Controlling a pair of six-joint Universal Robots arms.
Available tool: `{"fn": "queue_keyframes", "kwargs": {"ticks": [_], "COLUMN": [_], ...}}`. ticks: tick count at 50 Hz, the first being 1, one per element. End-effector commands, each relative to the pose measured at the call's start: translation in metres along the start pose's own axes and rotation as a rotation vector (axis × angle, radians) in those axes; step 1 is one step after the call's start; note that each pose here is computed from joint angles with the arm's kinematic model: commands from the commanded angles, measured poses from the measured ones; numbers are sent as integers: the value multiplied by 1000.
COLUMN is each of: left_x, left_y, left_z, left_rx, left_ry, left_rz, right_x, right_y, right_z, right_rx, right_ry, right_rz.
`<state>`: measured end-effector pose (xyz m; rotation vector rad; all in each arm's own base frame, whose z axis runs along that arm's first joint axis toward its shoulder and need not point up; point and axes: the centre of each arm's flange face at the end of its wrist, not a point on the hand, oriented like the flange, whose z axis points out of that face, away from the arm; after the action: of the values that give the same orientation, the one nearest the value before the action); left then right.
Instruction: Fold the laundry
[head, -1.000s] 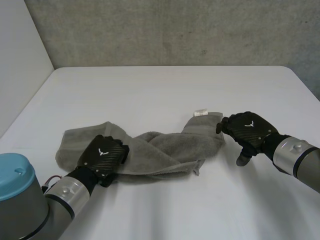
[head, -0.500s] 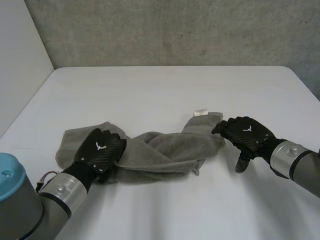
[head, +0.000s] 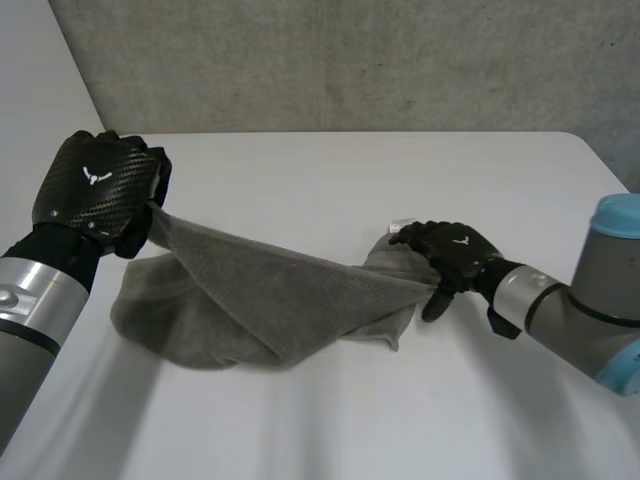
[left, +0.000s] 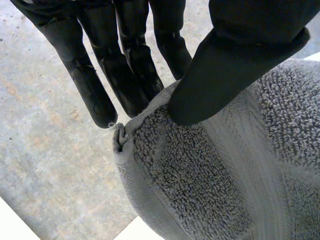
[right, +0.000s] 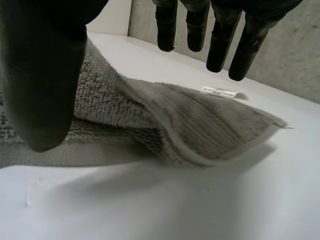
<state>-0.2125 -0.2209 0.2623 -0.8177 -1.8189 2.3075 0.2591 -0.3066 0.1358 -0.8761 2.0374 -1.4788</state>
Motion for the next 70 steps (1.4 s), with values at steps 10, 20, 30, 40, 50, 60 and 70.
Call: {"fn": "queue_keyframes", "kwargs": {"ticks": [10,20,30,40,50,60,70], "left_x": [-10,-26,-41,-79,-74,-52,-26], "left_y": [-7,-6,-29,-92,-77,-5,36], "left_z": [2,7,24,61,61,62,98], "left_rx": [17,19,107,321,231,11,-82], "left_ry": [-31,-78,-111,-191,-190,-156,-73], "left_rz": [-16,-3,-53,-248,-275,-303,-180], "right_x": [-10,10,86,88,57,72,67], "right_y": [4,-12,-122,-220,-207,-149,-136], "right_z": [26,29,-40,-120,-133,-96,-35], "right_rx": [1,42,302,529,363,-35,-118], "right_ry": [-11,67,318,441,347,247,203], "right_rz": [32,9,-114,-280,-318,-410,-525]}}
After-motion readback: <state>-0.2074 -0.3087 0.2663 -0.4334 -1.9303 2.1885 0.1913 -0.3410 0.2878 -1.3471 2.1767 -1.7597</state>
